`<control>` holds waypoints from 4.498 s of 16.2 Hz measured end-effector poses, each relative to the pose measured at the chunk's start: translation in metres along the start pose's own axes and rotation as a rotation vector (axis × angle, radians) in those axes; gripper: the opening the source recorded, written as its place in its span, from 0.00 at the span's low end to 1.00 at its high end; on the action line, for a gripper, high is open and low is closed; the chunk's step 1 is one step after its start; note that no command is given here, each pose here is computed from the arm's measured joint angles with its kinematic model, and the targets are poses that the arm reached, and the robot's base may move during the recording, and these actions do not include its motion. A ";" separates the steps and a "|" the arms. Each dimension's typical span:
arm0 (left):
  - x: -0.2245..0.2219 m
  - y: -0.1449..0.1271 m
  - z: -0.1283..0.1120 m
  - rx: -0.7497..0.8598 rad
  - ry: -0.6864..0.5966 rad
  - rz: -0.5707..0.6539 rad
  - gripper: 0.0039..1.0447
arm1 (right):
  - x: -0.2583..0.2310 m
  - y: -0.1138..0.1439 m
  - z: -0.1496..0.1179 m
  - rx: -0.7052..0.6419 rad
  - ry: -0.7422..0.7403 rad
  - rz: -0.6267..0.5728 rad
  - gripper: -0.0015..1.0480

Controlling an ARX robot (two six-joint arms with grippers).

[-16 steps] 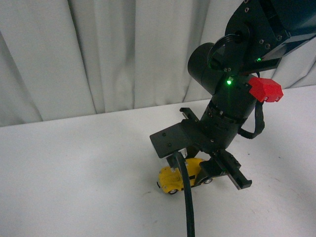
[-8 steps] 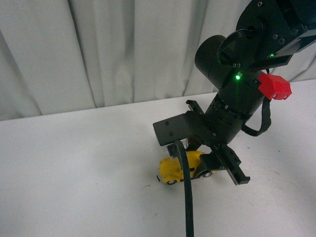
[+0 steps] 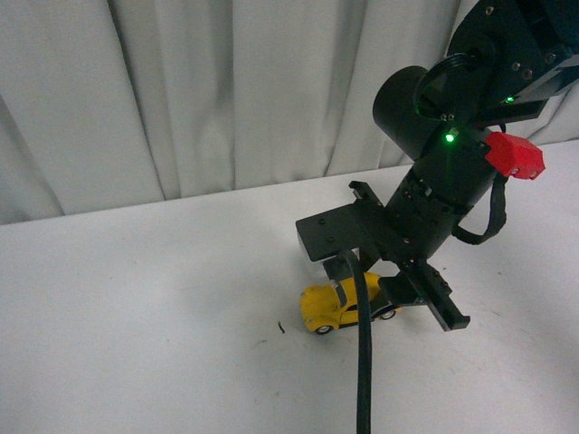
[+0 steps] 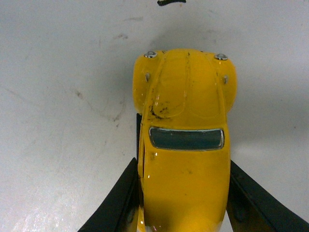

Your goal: Wind up and store yellow beetle toy

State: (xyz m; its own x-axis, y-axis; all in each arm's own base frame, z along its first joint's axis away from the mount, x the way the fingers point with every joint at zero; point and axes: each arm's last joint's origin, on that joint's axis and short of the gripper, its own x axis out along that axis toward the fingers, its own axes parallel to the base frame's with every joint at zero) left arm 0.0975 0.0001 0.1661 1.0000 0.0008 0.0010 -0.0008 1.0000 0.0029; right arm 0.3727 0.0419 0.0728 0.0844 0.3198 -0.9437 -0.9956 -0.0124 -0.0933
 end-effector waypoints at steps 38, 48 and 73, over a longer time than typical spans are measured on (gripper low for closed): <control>0.000 0.000 0.000 0.000 0.000 0.000 0.94 | -0.037 0.056 -0.123 0.161 -0.042 -0.062 0.93; 0.000 0.000 0.000 0.000 0.000 0.000 0.94 | -0.035 0.057 -0.122 0.157 -0.031 -0.065 0.93; 0.000 0.000 0.000 0.000 0.000 0.000 0.94 | -0.189 0.192 0.024 0.800 -0.734 -1.374 0.28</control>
State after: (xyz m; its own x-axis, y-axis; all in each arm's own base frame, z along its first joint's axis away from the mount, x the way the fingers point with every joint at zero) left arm 0.0975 0.0001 0.1661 1.0000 0.0008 0.0006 -0.0008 1.0000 0.0025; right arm 0.1649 0.0016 0.2406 0.9993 0.0240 0.0269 -0.0165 0.9674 -0.2526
